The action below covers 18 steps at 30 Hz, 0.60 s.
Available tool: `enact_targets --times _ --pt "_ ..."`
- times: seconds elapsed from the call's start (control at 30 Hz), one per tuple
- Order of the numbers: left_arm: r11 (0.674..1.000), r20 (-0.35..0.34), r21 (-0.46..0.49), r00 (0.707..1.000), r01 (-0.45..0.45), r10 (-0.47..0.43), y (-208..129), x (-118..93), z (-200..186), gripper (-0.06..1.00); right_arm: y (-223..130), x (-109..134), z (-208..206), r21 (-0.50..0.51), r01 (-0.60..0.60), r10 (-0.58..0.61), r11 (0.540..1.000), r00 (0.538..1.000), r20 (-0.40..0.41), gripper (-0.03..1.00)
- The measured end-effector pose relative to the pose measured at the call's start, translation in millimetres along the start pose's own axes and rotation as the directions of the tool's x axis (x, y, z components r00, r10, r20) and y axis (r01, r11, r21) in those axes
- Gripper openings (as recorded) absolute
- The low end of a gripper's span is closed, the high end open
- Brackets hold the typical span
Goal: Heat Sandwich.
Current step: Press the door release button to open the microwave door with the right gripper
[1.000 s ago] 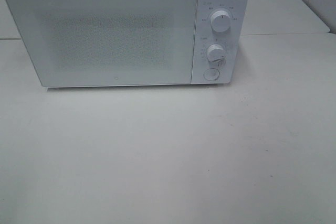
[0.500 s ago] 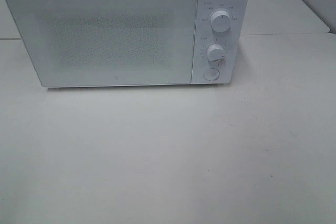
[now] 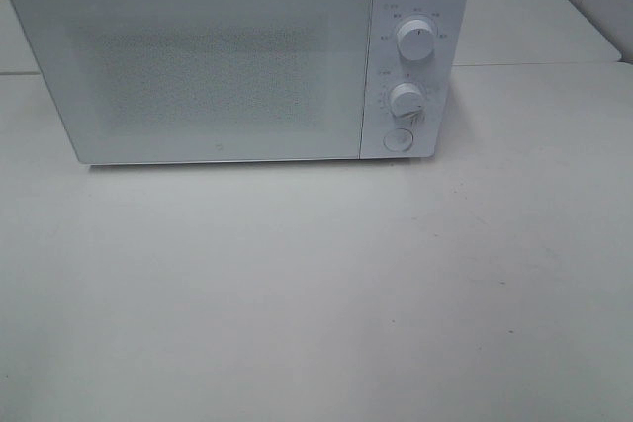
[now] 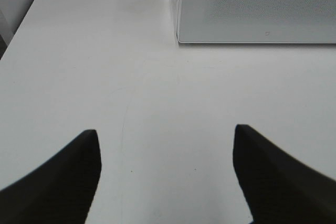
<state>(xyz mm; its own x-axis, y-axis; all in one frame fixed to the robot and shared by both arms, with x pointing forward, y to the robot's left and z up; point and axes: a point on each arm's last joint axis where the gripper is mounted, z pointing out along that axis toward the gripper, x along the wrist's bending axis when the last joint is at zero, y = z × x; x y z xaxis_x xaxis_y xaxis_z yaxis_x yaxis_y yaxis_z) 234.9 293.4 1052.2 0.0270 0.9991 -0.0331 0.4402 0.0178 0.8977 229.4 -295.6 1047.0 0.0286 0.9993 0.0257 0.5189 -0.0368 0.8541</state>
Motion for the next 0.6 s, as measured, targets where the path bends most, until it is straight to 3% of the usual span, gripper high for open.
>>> enact_targets --times 0.6 --pt "1.0 0.0 0.0 1.0 0.0 0.0 0.0 0.0 0.0 0.65 0.0 0.2 0.0 0.0 -0.001 0.001 1.0 1.0 -0.003 0.75"
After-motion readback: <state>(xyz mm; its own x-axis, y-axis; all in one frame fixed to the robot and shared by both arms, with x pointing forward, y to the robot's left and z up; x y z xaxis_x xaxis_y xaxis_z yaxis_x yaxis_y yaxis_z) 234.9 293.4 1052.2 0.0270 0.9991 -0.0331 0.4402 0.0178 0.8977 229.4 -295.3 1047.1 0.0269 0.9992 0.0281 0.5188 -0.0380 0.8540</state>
